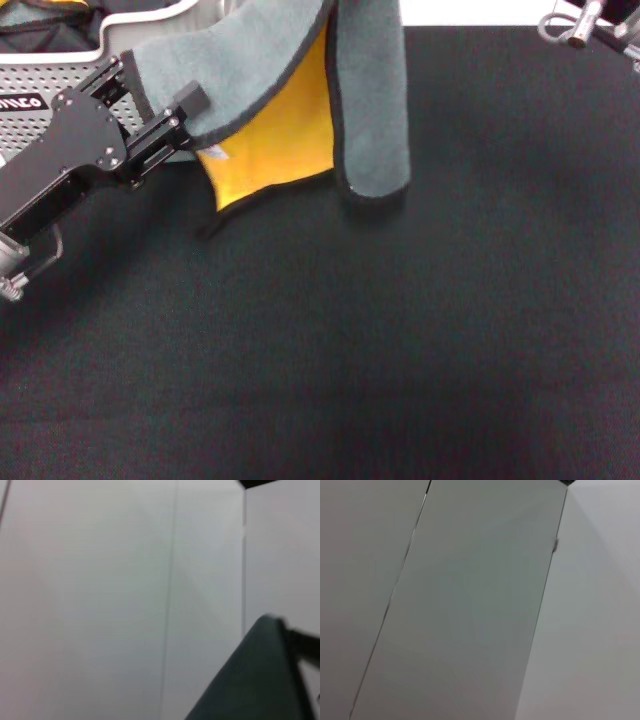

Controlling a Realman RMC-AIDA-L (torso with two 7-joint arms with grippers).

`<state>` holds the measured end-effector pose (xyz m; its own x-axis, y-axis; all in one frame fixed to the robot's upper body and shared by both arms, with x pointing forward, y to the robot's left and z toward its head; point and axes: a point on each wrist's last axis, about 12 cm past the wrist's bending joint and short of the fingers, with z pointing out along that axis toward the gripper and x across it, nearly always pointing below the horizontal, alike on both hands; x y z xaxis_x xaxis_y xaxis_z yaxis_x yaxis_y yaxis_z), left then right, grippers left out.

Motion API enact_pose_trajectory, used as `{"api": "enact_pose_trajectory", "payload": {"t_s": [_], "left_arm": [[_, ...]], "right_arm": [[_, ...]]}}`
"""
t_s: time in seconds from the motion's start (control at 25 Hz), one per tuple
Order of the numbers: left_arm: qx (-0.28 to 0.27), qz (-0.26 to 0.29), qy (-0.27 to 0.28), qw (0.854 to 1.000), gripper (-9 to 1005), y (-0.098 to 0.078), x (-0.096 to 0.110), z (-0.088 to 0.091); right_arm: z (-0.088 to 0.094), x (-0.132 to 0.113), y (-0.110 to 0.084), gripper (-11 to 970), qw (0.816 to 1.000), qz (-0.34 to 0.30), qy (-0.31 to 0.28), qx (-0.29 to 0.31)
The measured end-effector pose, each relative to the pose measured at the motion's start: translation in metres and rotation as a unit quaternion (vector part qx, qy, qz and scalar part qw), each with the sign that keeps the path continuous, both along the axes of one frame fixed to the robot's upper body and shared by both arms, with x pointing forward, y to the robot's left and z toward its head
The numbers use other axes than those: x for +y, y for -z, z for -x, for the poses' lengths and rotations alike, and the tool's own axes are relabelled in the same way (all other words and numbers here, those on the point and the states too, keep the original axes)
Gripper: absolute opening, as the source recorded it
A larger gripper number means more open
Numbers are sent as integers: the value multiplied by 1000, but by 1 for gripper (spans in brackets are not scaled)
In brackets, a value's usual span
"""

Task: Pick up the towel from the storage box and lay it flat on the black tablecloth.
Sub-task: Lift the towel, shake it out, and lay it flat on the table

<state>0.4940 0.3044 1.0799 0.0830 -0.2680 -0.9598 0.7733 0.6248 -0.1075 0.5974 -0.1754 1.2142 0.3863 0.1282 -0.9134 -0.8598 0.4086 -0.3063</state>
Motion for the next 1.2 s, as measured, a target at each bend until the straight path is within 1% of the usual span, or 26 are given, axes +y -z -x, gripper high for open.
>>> {"api": "enact_pose_trajectory", "payload": {"t_s": [0.2,0.36,0.52,0.68,0.84,0.96,1.08,1.2], "left_arm": [[42,-28,-27,998,673,14,8,3],[73,-47,-14,996,672,21,7,5],[72,-56,-13,996,671,24,4,6],[49,-73,-21,996,670,27,-1,9],[-10,-116,-39,992,669,34,-10,16],[-56,-152,-48,986,668,43,-22,22],[-101,-182,-65,976,667,49,-34,26],[-120,-187,-75,972,667,50,-43,26]], "right_arm": [[5,-8,-7,18,1000,-8,10,-17],[8,-10,-12,19,1000,-8,11,-27],[6,-11,-12,20,1000,6,8,-9],[9,-9,-12,21,1000,10,9,-6],[8,-7,-9,22,999,24,17,16],[5,-1,-8,23,999,30,19,34],[1,12,-9,23,998,38,20,43],[-4,27,-13,24,998,52,25,39]]}}
